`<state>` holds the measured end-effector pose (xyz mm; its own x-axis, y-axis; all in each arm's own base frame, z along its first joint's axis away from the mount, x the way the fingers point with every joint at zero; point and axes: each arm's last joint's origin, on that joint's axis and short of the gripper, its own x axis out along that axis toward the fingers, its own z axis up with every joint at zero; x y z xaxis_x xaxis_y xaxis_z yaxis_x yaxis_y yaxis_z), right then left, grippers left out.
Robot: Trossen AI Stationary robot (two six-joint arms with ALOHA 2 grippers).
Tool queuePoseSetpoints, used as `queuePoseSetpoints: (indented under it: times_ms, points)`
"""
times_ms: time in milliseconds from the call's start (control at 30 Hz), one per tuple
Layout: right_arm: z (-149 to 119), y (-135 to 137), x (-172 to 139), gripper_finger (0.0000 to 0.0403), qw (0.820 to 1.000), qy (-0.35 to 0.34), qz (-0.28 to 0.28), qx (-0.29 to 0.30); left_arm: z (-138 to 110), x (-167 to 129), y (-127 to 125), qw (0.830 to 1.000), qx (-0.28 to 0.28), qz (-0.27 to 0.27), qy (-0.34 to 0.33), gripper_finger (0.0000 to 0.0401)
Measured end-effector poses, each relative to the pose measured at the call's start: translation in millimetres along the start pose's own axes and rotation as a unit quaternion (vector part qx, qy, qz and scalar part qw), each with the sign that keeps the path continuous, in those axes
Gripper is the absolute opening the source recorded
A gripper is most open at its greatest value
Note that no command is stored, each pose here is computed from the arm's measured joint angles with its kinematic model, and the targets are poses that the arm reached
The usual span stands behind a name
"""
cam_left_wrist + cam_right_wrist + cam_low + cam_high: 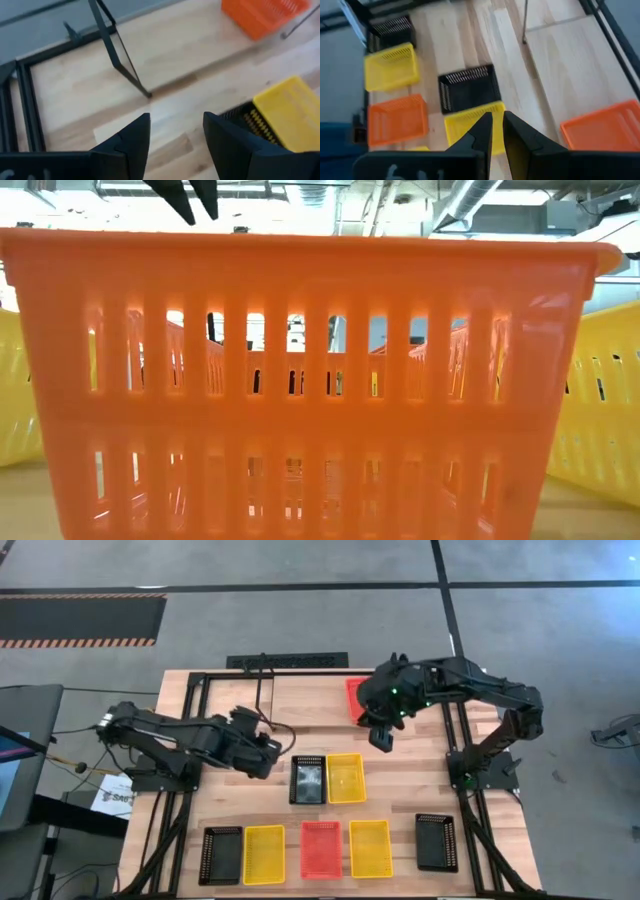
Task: Stack baskets on shelf by color
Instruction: Stack the orange bin on top of the other stacked orange bins on the shelf
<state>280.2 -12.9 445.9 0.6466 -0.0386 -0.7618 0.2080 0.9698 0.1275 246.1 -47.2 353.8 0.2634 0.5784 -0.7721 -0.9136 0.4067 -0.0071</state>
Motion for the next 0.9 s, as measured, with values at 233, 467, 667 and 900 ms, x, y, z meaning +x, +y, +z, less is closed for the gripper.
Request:
queuePoseSetpoints:
  times_ms: [233,467,667,900]
  points:
    - [-14.1,7.2,-1.5,0.0067,0.997,0.048,-0.063,0.003,-19.3,27.0,-29.9,0.997,0.032,0.039,0.061,0.0162]
    - [-18.2,9.6,-2.2,0.0067,0.995,0.062,-0.074,-0.008,-34.3,45.8,-47.3,0.991,0.03,0.067,0.113,0.0161]
    - [-19.0,10.6,-1.0,0.0067,0.995,0.065,-0.071,-0.011,-34.0,46.0,-45.8,0.991,0.031,0.077,0.103,0.0161]
    - [-29.7,31.3,-2.9,0.0054,0.995,0.093,-0.041,-0.02,-16.0,30.3,-26.1,0.995,0.031,0.053,0.083,0.0161]
